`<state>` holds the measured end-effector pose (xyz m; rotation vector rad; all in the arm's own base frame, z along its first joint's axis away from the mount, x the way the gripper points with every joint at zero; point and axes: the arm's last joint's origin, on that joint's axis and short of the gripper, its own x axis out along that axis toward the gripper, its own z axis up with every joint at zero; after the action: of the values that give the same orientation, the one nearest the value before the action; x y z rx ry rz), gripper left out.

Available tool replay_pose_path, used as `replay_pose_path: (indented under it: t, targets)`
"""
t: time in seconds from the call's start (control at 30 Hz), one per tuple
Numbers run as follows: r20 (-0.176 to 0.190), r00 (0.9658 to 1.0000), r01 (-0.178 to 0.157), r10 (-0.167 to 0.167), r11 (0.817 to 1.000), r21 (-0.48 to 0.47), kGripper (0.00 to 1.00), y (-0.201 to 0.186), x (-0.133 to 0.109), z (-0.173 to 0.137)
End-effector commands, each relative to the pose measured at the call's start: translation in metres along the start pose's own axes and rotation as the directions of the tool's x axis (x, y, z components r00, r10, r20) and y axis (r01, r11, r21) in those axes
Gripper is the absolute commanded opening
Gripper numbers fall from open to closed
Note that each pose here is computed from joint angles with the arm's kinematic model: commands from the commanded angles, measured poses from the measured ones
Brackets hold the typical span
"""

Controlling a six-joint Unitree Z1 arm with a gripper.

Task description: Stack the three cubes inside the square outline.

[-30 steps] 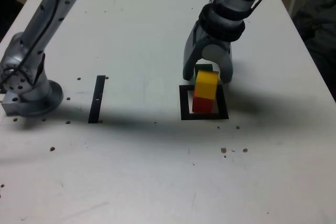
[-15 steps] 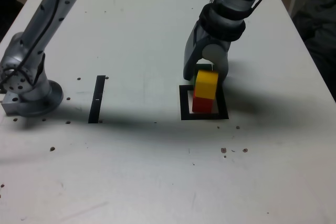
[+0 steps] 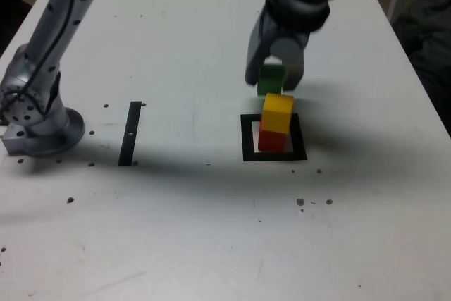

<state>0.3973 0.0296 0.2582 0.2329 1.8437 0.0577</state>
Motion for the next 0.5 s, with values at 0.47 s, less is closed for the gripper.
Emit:
replay_pose_path:
  t: [0.47]
  targets:
    - [0.069, 0.9972, -0.029, 0.026, 0.999, 0.037, 0.24, -0.013, -0.054, -0.038]
